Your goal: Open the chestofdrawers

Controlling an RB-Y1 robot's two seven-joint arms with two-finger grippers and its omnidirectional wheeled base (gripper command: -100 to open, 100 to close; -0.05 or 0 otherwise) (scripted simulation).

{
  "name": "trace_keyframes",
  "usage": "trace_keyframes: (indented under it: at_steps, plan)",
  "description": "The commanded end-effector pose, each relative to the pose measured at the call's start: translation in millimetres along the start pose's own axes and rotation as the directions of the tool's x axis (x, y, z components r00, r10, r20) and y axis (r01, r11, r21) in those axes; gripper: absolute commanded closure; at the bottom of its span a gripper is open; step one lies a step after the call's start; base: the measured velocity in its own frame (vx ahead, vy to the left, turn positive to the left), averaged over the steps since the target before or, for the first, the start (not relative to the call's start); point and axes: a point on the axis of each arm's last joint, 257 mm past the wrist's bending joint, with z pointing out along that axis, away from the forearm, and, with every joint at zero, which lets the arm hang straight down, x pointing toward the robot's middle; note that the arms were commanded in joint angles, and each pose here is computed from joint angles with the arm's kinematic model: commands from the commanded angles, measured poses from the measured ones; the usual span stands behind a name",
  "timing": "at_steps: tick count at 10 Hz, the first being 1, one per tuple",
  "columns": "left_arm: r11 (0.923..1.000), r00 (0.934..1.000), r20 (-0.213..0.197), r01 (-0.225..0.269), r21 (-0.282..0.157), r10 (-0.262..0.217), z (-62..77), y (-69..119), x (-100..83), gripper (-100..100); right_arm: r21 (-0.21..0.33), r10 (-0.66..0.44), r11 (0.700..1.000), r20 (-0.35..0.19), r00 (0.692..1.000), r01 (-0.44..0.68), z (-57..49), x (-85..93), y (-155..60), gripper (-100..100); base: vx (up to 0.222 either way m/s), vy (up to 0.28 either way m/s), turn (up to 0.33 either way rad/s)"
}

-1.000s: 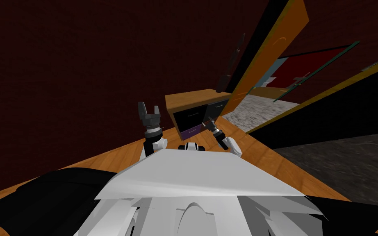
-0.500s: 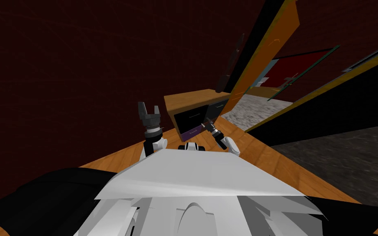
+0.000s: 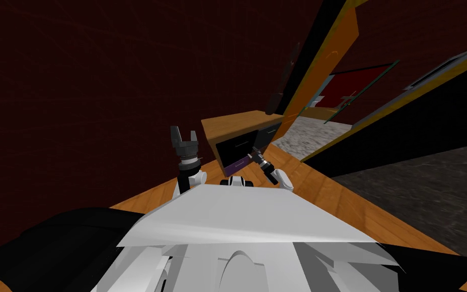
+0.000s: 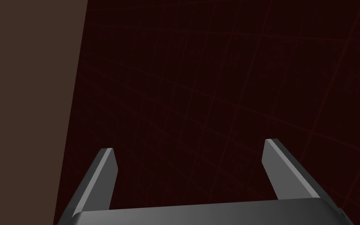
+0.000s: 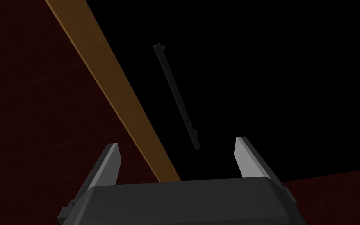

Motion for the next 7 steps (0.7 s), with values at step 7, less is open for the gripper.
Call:
trace_keyframes:
  at_steps: [7]
  plan:
    - [1.0000,1.0000,0.000,0.000,0.000,0.000,0.0,0.0,0.0,0,0.007,-0.132,0.991,0.029,0.991,0.132,23.9,-26.1,28,-100,0.050,0.073,-0.065]
